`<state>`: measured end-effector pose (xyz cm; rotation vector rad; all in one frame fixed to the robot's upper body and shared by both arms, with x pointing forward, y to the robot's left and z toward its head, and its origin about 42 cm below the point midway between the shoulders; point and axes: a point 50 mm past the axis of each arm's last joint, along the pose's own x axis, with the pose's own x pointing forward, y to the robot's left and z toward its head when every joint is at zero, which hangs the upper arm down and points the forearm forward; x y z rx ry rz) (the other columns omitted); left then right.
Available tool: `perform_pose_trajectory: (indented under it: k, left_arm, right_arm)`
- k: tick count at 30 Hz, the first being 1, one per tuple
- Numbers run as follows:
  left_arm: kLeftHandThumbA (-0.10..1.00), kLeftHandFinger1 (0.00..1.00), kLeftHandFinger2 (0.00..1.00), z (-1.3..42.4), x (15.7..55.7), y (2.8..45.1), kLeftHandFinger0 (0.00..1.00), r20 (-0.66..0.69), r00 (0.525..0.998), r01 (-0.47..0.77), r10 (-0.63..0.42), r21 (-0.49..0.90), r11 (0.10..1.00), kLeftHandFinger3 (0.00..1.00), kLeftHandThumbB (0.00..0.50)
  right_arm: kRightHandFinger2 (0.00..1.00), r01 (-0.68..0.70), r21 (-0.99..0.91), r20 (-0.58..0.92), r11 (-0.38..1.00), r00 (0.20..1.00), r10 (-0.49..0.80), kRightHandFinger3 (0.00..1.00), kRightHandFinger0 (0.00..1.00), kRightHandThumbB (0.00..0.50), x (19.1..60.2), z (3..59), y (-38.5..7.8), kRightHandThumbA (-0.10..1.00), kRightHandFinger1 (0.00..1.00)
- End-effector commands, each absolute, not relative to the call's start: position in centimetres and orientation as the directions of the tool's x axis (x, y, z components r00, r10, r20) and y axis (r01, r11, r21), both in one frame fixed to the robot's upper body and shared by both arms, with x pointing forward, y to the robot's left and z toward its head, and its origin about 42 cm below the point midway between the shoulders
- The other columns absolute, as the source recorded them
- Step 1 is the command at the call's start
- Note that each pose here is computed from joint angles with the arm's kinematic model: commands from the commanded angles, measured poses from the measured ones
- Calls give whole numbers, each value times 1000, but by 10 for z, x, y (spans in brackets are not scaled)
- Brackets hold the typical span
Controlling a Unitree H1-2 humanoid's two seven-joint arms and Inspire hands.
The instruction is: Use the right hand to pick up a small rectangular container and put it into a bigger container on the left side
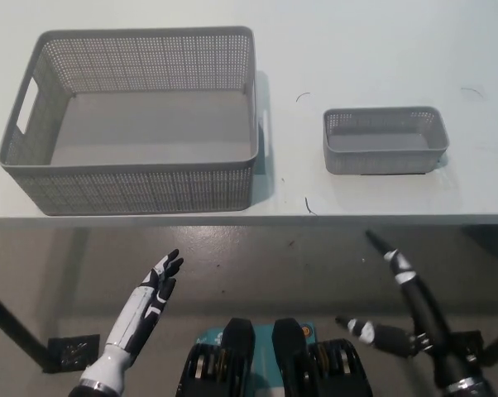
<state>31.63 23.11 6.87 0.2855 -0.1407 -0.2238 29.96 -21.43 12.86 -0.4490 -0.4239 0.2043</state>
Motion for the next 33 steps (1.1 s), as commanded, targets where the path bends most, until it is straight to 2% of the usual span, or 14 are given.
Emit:
perform_pose_trajectory:
  k: [1, 3, 5, 6, 9, 13, 14, 16, 20, 25, 26, 31, 33]
  left_arm:
    - [1000, 1000, 1000, 87, 320, 234, 1000, 197, 943, 202, -268, 303, 932, 1000, 240]
    - [1000, 1000, 1000, 87, 320, 234, 1000, 202, 941, 208, -272, 289, 935, 1000, 230]
    - [1000, 1000, 1000, 87, 319, 234, 1000, 202, 941, 208, -272, 288, 935, 1000, 227]
    - [1000, 1000, 1000, 88, 319, 233, 1000, 206, 939, 211, -276, 288, 934, 1000, 225]
    - [1000, 1000, 1000, 87, 315, 234, 1000, 212, 935, 220, -286, 288, 932, 1000, 230]
    - [1000, 1000, 1000, 87, 315, 234, 1000, 212, 935, 220, -286, 288, 932, 1000, 231]
    - [1000, 1000, 1000, 88, 311, 231, 1000, 207, 935, 225, -289, 287, 931, 1000, 268]
    - [1000, 1000, 1000, 88, 309, 230, 1000, 202, 934, 232, -293, 279, 932, 1000, 281]
    - [1000, 1000, 1000, 88, 310, 230, 1000, 202, 934, 231, -294, 285, 930, 1000, 287]
    - [1000, 1000, 1000, 87, 311, 230, 1000, 198, 934, 235, -298, 291, 928, 1000, 270]
    - [1000, 1000, 1000, 87, 311, 230, 1000, 198, 933, 236, -300, 291, 927, 1000, 263]
    - [1000, 1000, 1000, 87, 310, 230, 1000, 194, 935, 236, -298, 291, 927, 1000, 266]
    - [1000, 1000, 1000, 87, 308, 232, 1000, 192, 936, 234, -296, 292, 927, 1000, 264]
  right_arm:
    - [1000, 107, -525, 560, 844, 790, 249, 1000, 1000, 199, 299, 203, -233, 1000, 1000]
    - [1000, 160, -596, 566, 787, 778, 271, 1000, 1000, 235, 307, 243, -243, 1000, 1000]
    - [1000, 163, -602, 564, 782, 780, 271, 1000, 1000, 237, 307, 246, -243, 1000, 1000]
    - [1000, 228, -658, 581, 718, 760, 291, 1000, 1000, 299, 323, 287, -254, 1000, 1000]
    - [1000, 276, -715, 568, 643, 765, 303, 1000, 1000, 341, 351, 338, -264, 1000, 1000]
    - [1000, 272, -719, 560, 640, 771, 301, 1000, 1000, 348, 351, 339, -264, 1000, 1000]
    - [1000, 310, -789, 526, 530, 787, 322, 1000, 1000, 343, 390, 391, -266, 1000, 1000]
    - [1000, 320, -833, 484, 452, 817, 314, 1000, 1000, 338, 414, 424, -261, 1000, 1000]
    - [1000, 300, -864, 436, 404, 847, 303, 1000, 1000, 354, 428, 440, -258, 1000, 1000]
    - [1000, 148, -919, 255, 366, 930, 264, 1000, 1000, 412, 497, 456, -242, 1000, 1000]
    - [1000, 133, -923, 236, 362, 937, 258, 1000, 1000, 427, 502, 455, -240, 1000, 1000]
    - [1000, 52, -939, 143, 340, 958, 248, 1000, 1000, 433, 521, 454, -231, 1000, 1000]
    - [1000, -36, -940, 46, 339, 971, 233, 1000, 1000, 464, 539, 449, -223, 1000, 1000]
